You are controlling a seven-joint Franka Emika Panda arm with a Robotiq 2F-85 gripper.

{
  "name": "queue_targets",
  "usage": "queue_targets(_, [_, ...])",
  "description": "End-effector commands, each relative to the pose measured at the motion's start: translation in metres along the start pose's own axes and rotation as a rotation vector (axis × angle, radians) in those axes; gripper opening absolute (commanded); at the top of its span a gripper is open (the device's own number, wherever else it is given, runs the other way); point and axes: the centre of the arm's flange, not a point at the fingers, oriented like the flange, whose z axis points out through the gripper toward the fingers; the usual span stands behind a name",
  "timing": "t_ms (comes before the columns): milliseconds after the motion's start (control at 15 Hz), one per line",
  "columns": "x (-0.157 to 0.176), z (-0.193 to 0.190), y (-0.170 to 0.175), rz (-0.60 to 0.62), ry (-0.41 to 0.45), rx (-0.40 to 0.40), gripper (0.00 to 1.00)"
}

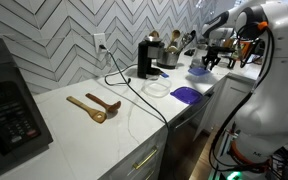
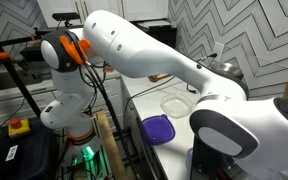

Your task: Unstack the clear containers then place the light blue lid on top of the container on the right.

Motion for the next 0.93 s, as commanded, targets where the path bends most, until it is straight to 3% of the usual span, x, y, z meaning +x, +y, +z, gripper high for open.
queue_targets(0, [-0.014,-0.013,-0.007,0.036,0.037,0.024,0.78])
queue_targets(200, [-0.023,-0.034,-0.017,0.046,0.065,0.034,0.99])
queue_targets(867, [-0.075,-0.118,-0.025,0.063,0.183,0.056,1.00])
